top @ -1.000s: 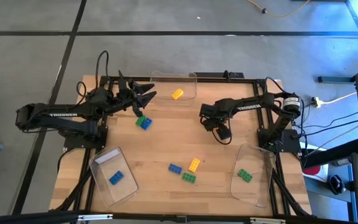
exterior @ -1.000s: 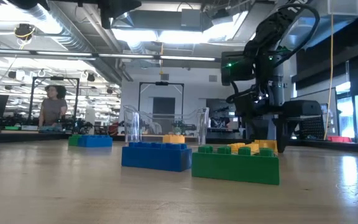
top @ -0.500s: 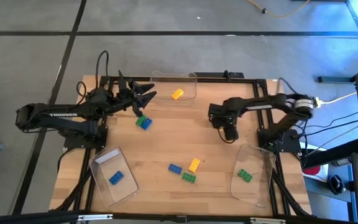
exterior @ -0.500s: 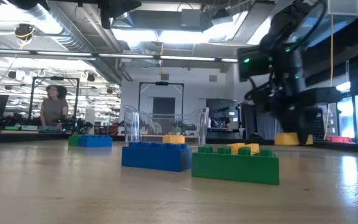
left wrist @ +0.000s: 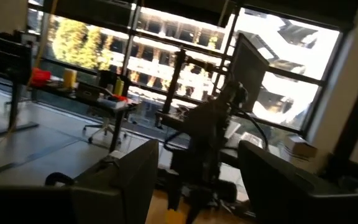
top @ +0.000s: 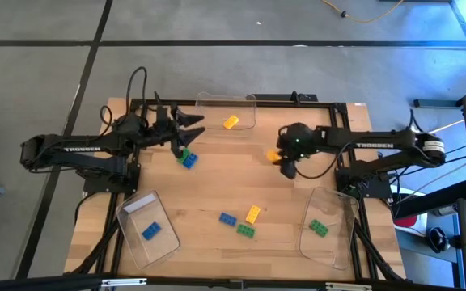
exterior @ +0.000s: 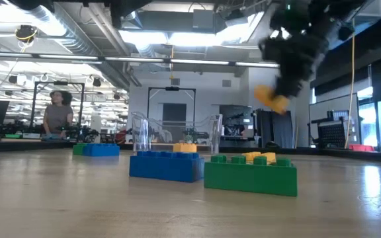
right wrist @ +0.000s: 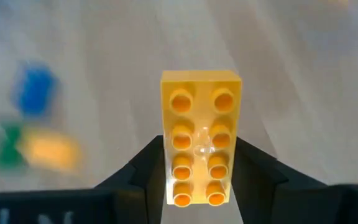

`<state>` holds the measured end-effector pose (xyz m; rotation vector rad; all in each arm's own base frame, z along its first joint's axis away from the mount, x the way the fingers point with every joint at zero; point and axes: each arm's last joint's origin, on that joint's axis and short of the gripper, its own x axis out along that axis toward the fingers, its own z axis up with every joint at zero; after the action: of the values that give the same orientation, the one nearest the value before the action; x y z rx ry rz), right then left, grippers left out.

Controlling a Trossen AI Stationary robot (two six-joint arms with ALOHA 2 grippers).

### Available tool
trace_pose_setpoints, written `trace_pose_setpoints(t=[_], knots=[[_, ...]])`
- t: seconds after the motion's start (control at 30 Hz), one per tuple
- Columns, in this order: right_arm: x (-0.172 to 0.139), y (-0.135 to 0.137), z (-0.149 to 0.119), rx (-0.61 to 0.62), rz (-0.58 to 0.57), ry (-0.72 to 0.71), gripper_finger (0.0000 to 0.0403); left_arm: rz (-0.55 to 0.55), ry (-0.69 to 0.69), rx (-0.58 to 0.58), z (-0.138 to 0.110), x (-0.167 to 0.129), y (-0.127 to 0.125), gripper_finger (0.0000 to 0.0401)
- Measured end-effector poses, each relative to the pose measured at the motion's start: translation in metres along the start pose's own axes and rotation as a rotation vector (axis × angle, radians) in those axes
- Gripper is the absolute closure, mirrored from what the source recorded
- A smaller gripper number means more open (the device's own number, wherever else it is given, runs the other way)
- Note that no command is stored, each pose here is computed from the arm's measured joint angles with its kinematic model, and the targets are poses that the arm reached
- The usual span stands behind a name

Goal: Sort & place blocks by color
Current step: Put the top yellow game piece into the top transparent bin

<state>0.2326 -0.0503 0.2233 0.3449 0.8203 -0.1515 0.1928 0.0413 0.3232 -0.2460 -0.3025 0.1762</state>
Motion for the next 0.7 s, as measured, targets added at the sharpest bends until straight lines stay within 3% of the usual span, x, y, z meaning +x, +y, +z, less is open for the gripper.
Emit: trace_pose_setpoints(t=[0.13, 0.33, 0.7], knots=[[-0.006, 0.009, 0.032, 0.051, 0.134, -0.318, 0.0262, -0.101, 0.031, 0.004, 0.000, 0.000, 0.000, 0.0188], [-0.025, 0.018, 0.062, 0.058, 0.259, -0.671, 0.0262, -0.129, 0.047, 0.015, 0.001, 0.000, 0.006, 0.0188], [-0.026, 0.018, 0.063, 0.064, 0.266, -0.684, 0.0262, -0.112, 0.088, 0.009, -0.002, -0.001, 0.010, 0.0188]])
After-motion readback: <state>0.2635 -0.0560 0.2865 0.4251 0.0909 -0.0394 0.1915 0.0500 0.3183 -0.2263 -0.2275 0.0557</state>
